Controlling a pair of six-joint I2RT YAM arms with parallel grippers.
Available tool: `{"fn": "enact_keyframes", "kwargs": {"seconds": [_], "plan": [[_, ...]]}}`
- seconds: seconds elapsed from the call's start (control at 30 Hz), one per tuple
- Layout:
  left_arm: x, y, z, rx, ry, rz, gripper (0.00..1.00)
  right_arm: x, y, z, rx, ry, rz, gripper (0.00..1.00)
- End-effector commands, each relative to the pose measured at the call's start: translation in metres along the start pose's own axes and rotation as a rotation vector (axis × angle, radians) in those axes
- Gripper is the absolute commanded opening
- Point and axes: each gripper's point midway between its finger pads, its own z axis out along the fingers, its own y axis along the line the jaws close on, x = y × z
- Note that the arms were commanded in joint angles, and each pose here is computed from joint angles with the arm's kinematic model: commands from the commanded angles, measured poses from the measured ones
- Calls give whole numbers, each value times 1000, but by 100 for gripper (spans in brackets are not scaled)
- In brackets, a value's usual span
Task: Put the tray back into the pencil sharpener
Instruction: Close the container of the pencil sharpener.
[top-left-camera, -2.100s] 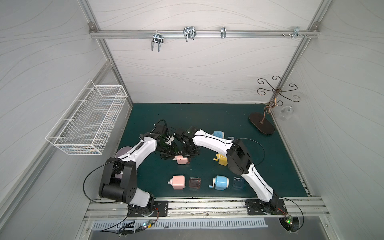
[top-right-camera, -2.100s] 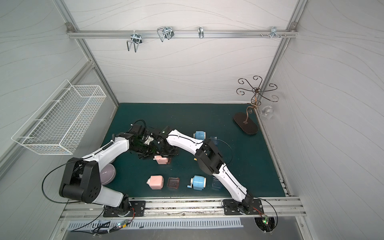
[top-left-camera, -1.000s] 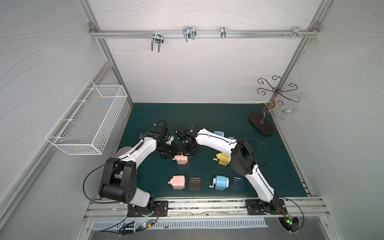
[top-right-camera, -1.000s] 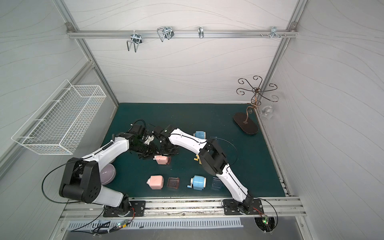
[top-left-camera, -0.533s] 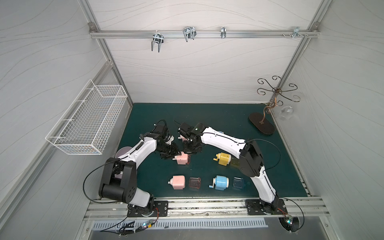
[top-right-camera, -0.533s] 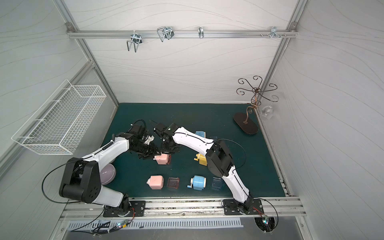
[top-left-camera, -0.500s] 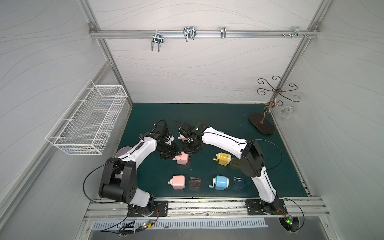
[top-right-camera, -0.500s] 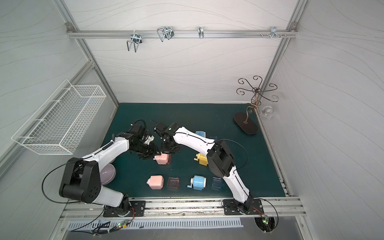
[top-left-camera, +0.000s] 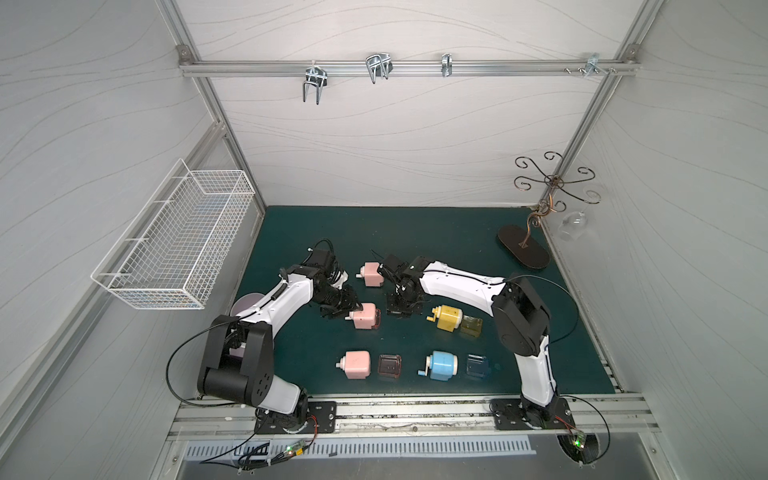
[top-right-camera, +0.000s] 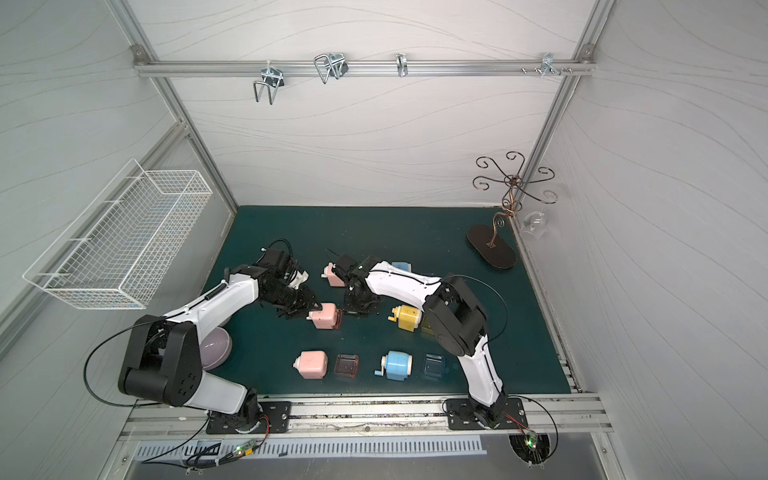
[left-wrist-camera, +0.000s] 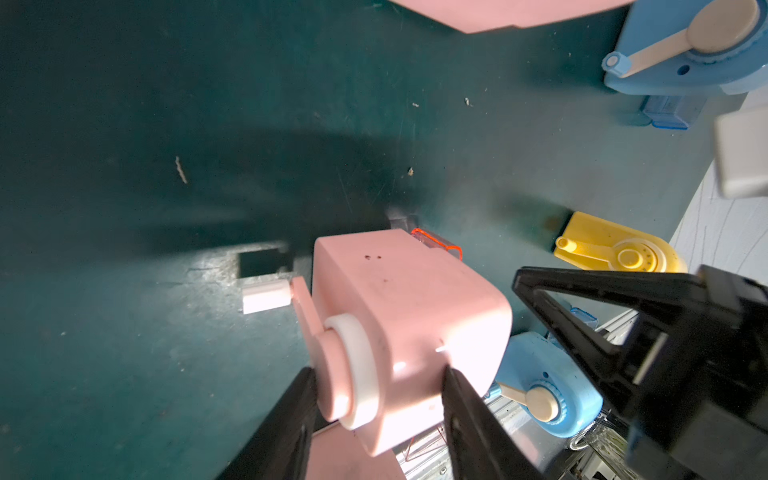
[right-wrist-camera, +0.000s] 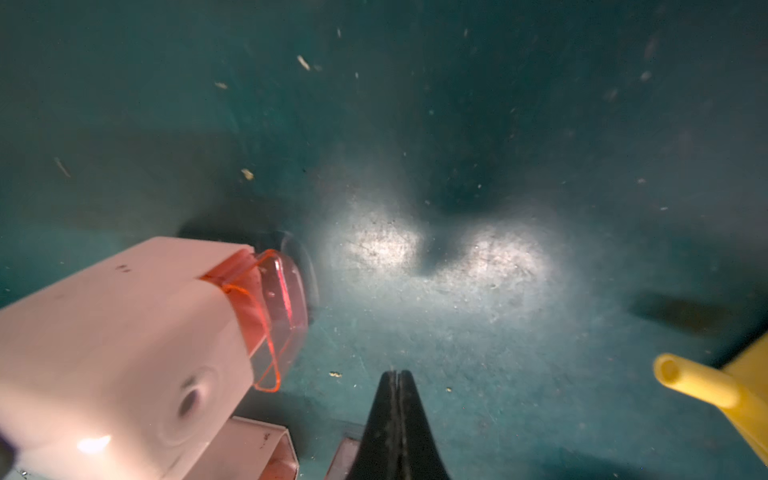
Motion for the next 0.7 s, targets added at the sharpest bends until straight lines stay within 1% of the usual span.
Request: {"fn": "enact_keyframes", "kwargs": {"seconds": [0.0, 0.27, 0.67], "plan": [[2, 2, 6, -17, 21, 7, 51, -6, 15, 6, -61, -8, -5, 0], [2, 2, 6, -18, 23, 5, 51, -8, 23, 25, -92, 13, 7, 0], [2, 3, 7, -19, 27, 1, 51, -13, 39, 28, -158, 15, 4, 0]]}}
